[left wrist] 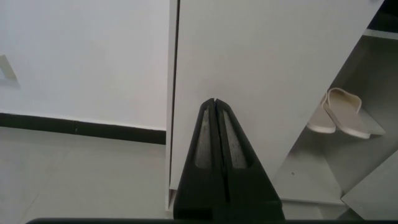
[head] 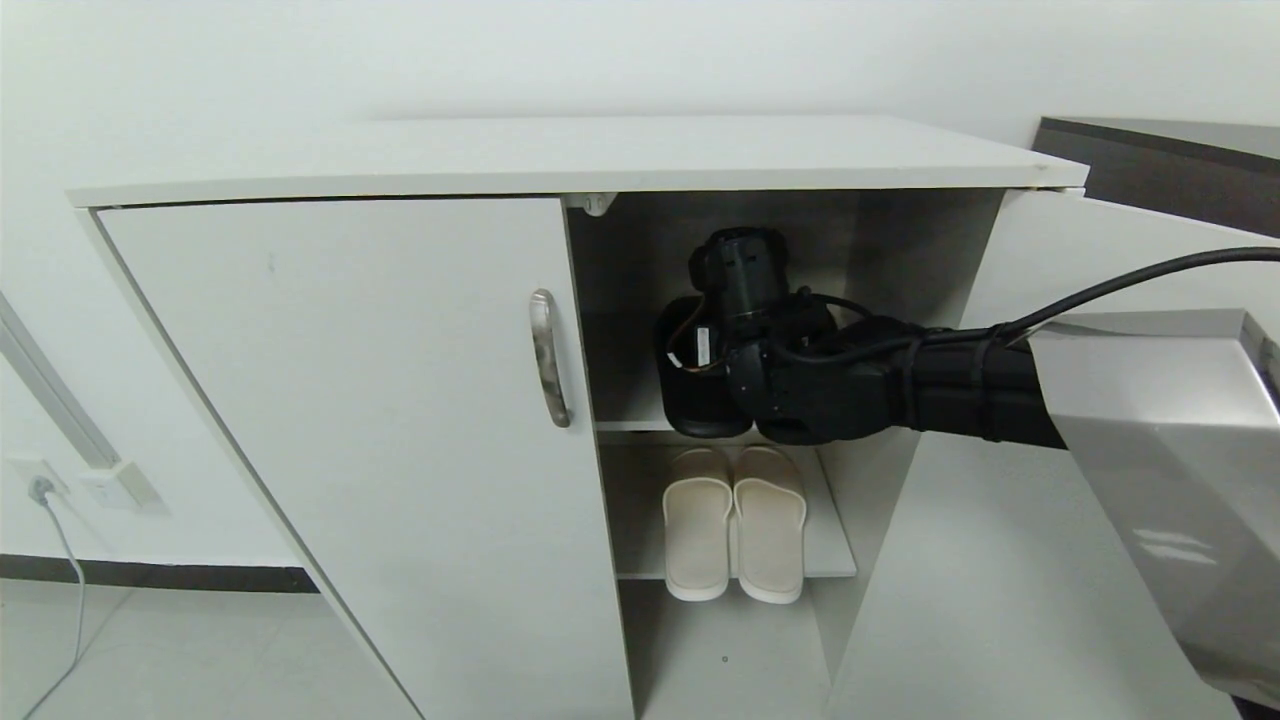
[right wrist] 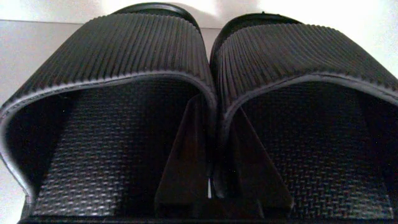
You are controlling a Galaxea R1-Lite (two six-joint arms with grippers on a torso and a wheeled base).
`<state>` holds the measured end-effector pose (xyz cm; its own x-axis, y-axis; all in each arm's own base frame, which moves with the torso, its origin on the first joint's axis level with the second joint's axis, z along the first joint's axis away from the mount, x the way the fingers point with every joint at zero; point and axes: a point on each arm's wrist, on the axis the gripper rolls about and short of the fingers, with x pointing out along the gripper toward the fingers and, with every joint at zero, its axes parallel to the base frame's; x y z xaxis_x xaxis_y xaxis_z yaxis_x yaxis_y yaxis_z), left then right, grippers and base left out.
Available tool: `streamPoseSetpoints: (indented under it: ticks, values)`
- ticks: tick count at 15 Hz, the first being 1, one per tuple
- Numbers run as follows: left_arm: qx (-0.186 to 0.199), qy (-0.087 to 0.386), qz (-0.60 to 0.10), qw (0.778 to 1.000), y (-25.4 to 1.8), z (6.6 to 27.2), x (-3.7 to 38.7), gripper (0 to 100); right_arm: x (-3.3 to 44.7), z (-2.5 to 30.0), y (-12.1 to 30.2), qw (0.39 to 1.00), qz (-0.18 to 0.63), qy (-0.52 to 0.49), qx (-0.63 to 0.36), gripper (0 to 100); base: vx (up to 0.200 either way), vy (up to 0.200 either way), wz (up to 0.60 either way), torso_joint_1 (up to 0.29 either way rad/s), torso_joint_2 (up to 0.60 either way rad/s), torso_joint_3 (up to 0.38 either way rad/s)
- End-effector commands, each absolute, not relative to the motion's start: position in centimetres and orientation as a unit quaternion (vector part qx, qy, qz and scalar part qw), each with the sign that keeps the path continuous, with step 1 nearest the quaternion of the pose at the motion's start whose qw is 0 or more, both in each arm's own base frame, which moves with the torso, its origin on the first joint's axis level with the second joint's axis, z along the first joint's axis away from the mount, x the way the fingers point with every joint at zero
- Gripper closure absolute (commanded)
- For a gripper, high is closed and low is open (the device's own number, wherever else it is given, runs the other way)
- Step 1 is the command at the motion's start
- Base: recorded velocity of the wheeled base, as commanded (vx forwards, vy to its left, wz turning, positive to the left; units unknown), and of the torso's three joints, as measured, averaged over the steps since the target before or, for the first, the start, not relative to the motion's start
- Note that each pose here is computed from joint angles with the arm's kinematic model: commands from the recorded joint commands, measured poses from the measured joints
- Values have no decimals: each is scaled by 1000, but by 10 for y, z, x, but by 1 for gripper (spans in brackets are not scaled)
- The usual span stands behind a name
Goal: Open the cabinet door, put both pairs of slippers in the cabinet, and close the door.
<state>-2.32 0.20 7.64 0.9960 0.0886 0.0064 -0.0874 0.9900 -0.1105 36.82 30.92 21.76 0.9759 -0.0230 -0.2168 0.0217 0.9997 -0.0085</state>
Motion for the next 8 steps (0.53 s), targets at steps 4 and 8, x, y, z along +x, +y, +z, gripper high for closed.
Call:
streamPoseSetpoints:
  ticks: [4, 8]
  values:
    - [-55, -5, 44, 997, 2, 76, -23, 100, 372, 211, 309, 993, -14, 114, -6, 100, 0, 0, 0, 0, 0, 0]
    - [-55, -6, 44, 997, 2, 77, -23, 100, 372, 211, 309, 993, -14, 113, -5, 0, 0, 0, 0, 0, 0, 0]
